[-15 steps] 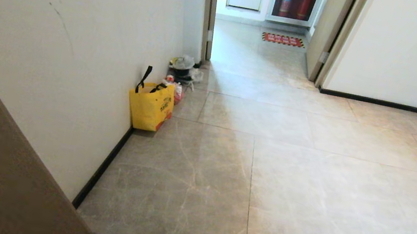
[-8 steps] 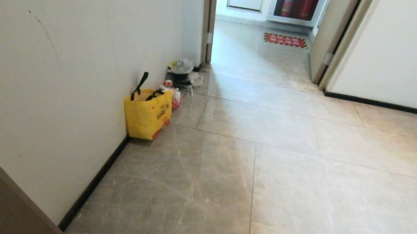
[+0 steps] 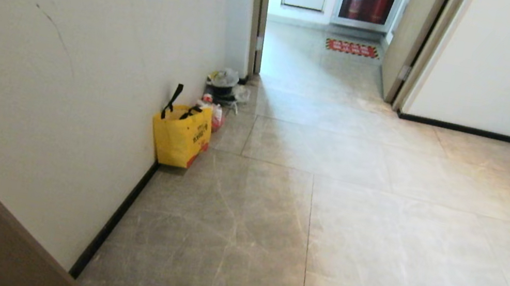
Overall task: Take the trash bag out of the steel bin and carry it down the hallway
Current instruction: Put the trash bag at the door
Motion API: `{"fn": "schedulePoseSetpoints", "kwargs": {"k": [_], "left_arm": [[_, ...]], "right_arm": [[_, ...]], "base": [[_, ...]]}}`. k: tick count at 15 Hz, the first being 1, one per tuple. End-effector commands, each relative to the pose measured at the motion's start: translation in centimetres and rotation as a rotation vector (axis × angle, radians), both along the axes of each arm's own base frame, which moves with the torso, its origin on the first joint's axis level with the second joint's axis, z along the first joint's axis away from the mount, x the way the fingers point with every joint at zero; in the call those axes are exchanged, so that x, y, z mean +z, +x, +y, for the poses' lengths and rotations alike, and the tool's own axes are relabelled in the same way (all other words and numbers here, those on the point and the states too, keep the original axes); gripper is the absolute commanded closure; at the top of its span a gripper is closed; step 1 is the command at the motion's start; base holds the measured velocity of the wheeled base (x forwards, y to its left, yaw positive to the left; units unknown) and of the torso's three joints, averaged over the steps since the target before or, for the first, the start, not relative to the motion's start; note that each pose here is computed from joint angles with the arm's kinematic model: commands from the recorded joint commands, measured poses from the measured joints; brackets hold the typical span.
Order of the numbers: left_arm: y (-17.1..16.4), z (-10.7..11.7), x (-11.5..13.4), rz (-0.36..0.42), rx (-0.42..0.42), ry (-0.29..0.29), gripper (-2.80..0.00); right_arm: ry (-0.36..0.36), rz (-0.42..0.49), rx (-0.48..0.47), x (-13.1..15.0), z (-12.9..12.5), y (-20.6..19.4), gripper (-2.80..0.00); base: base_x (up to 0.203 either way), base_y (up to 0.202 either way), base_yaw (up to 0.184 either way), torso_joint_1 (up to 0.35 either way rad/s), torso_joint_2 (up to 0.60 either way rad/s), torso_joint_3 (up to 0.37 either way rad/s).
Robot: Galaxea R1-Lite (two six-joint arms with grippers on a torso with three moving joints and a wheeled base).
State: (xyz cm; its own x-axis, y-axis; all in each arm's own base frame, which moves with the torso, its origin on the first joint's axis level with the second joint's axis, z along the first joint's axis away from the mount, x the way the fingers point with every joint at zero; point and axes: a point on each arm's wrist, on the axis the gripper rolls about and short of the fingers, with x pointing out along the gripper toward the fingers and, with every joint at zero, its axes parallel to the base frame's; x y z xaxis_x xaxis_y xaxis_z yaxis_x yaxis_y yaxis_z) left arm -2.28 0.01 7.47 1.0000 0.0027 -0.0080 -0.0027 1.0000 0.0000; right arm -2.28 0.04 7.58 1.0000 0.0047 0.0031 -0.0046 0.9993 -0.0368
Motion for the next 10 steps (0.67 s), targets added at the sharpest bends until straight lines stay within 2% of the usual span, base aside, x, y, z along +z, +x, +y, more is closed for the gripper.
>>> {"fn": "schedulePoseSetpoints", "kwargs": {"k": [1, 6, 10], "left_arm": [[0.0, 0.0, 0.0, 0.0, 0.0, -0.002, 0.0], [0.0, 0.0, 0.01, -0.002, 0.0, 0.0, 0.0], [0.0, 0.0, 0.03, -0.003, 0.0, 0.0, 0.0]], "right_arm": [[-0.001, 0.002, 0.0, 0.0, 0.0, 0.01, 0.0], [-0.002, 0.002, 0.0, 0.0, 0.0, 0.01, 0.0], [0.0, 0.002, 0.0, 0.0, 0.0, 0.01, 0.0]], "base": [[0.001, -0.066, 0.035, 0.003, 0.01, 0.001], [0.0, -0.16, 0.004, 0.003, 0.0, 0.003], [0.0, -0.017, 0.0, 0.0, 0.0, 0.002]]}}
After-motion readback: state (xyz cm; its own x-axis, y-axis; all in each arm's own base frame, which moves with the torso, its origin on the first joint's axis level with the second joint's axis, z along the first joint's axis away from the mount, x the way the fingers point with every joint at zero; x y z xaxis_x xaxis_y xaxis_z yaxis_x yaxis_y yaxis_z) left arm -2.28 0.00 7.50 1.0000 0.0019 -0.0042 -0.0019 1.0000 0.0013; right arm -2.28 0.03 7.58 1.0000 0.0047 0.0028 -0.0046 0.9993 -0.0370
